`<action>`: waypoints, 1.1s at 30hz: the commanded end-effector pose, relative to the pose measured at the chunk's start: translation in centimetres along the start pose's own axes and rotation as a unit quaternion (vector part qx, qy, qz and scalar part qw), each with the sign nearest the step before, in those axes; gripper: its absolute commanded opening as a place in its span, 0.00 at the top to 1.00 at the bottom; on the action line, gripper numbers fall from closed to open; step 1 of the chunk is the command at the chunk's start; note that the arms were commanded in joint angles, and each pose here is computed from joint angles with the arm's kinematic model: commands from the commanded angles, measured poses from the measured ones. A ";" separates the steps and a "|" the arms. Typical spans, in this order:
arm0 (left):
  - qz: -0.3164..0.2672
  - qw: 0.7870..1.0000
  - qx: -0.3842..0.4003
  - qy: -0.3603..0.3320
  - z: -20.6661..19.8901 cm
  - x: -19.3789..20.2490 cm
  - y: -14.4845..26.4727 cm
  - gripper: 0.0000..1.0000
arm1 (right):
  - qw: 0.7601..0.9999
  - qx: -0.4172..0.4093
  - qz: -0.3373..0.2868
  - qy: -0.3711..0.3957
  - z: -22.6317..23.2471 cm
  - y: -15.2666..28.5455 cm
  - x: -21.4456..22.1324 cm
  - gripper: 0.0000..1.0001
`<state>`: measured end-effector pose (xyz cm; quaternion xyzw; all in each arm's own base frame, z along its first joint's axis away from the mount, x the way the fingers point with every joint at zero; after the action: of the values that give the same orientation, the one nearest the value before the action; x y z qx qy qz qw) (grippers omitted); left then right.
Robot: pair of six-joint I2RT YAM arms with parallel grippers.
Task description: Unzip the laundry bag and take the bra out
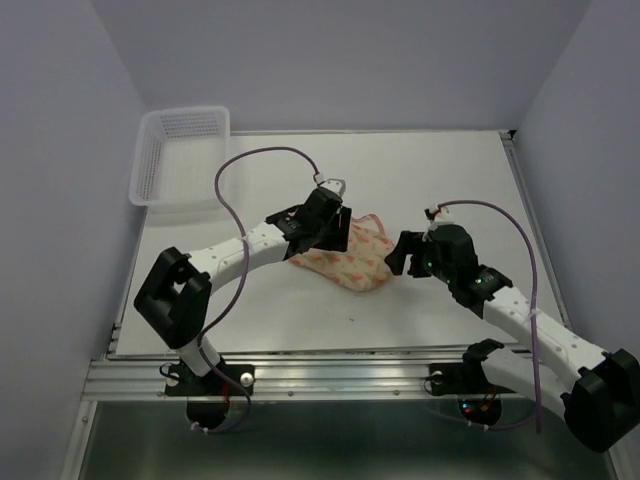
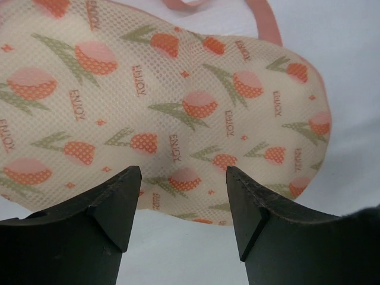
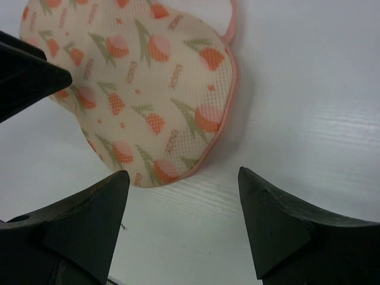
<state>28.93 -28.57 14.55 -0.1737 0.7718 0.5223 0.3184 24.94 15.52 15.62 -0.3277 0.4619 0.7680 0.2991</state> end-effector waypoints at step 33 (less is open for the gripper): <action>0.085 0.984 0.022 0.157 0.8 -1.9 -11.4 0.36 | 0.999 -0.034 0.034 0.016 3.5 -5.7 4.9 0.35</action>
<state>37.06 -32.12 7.18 -0.1783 0.8264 0.5070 0.1680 23.41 20.37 8.17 -0.2949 0.4643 0.8070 0.2151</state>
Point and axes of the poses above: each gripper's point midway between its finger pads, its own y axis back along the fingers, its own z axis along the line the jaws close on, x = y × z, the point moved 3 cm from there along y, back along the fingers, and after that the axes turned 1 degree about y, right-handed, at the moved point
